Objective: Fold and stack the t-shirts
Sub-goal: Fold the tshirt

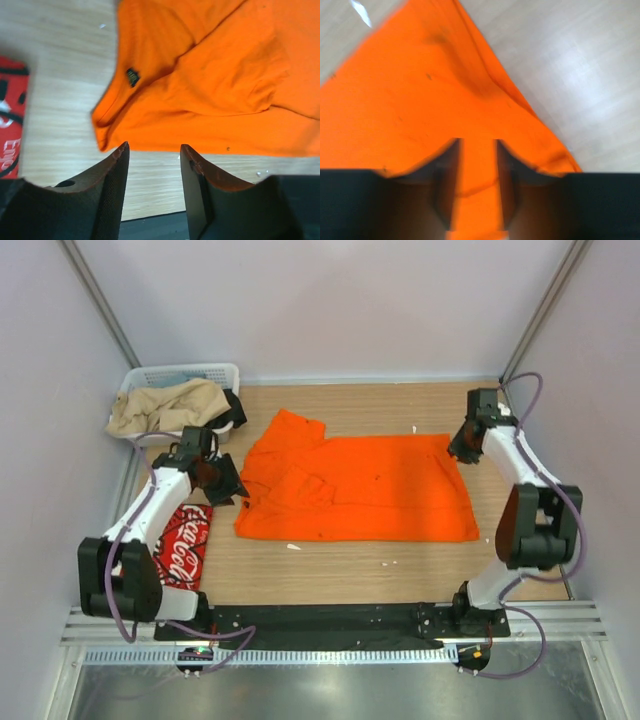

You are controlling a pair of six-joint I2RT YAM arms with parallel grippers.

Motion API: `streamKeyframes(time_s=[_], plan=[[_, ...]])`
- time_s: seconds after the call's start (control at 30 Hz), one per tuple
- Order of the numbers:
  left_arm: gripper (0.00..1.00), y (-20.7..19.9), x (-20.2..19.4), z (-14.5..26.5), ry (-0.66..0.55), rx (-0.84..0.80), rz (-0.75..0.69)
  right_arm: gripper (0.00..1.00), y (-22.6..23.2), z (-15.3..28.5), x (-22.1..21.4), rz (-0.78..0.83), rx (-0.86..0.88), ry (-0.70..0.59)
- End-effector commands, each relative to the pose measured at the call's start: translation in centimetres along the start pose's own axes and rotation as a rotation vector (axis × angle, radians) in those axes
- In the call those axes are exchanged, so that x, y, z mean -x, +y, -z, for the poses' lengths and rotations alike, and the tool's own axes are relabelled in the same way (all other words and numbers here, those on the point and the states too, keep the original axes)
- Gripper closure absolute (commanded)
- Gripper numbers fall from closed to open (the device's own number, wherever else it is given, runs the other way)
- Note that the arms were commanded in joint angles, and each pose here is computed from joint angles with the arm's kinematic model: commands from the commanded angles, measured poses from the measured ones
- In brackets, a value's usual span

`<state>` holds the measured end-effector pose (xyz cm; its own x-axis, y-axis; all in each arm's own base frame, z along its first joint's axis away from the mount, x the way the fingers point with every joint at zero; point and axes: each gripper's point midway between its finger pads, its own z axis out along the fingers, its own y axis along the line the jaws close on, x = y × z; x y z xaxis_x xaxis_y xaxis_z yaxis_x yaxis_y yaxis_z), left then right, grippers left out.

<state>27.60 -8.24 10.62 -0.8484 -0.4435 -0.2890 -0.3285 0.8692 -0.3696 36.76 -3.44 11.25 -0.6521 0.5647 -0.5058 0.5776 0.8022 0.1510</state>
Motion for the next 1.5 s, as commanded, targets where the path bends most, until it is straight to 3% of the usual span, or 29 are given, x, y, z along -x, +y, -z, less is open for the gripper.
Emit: streamKeyframes(time_s=[0.0, 0.03, 0.07, 0.23, 0.47, 0.63, 0.9, 1.0, 1.07, 1.2, 1.33, 1.47], plan=[[0.54, -3.4, 1.0, -1.8, 0.069, -0.116, -0.121, 0.82, 4.7, -3.6, 4.5, -0.002, 0.079, -0.069], [0.57, -4.6, 1.4, -2.2, 0.072, -0.124, -0.153, 0.94, 4.7, -5.8, 4.0, -0.003, 0.050, -0.028], [0.58, -4.5, 1.2, -3.3, 0.097, -0.091, -0.164, 0.99, 5.3, -6.7, 4.2, -0.003, 0.050, -0.027], [0.60, -6.5, 0.4, -5.6, 0.142, -0.089, -0.225, 0.99, 7.9, -11.0, 5.3, 0.014, 0.079, -0.015], [0.61, -5.4, 0.0, -7.3, 0.177, -0.024, -0.257, 0.99, 6.5, -14.8, 5.8, 0.057, -0.028, -0.042], [0.64, -4.2, 2.0, -6.4, 0.082, 0.063, -0.315, 0.97, 5.9, -15.7, 6.5, 0.154, -0.053, -0.068], [0.63, -7.0, 6.6, -4.6, -0.023, 0.056, -0.378, 0.89, 6.4, -16.9, 8.0, 0.265, -0.043, -0.110], [0.57, -7.5, 8.0, -4.4, -0.055, 0.066, -0.395, 0.85, 6.1, -17.2, 8.8, 0.295, -0.078, -0.125], [0.52, -8.6, 9.4, -4.5, -0.093, 0.048, -0.403, 0.74, 6.1, -16.9, 9.3, 0.301, -0.088, -0.134], [0.48, -10.5, 12.3, -6.5, -0.130, 0.033, -0.446, 0.63, 7.3, -14.3, 10.6, 0.228, -0.052, -0.141], [0.54, -11.0, 15.2, -11.0, -0.136, 0.077, -0.469, 0.50, 7.7, -11.5, 12.2, 0.134, -0.039, -0.173], [0.54, -12.1, 18.1, -13.7, -0.180, 0.085, -0.507, 0.45, 7.9, -10.5, 13.5, 0.115, -0.009, -0.178]])
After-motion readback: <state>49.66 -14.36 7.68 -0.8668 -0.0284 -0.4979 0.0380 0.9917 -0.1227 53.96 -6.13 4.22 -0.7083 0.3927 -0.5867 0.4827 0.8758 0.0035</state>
